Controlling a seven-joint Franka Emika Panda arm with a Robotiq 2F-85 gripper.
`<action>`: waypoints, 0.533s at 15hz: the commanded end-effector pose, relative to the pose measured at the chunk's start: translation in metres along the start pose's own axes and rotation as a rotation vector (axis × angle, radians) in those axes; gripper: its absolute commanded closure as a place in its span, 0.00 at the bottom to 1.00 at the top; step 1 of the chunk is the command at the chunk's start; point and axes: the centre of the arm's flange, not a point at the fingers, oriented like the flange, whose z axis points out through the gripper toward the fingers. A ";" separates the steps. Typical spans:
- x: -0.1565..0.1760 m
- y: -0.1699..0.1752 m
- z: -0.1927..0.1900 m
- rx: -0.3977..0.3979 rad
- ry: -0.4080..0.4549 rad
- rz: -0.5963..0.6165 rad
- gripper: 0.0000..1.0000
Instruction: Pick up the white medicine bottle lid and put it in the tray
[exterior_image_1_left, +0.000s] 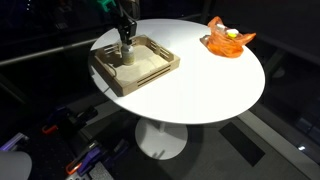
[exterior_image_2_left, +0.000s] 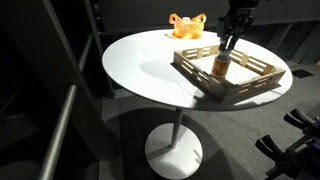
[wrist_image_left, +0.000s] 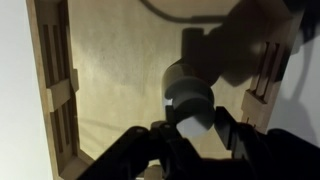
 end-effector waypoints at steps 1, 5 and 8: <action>0.007 0.002 -0.006 -0.011 -0.002 0.004 0.81; 0.004 0.004 -0.010 -0.006 -0.010 0.038 0.81; 0.004 0.004 -0.014 0.013 -0.014 0.075 0.81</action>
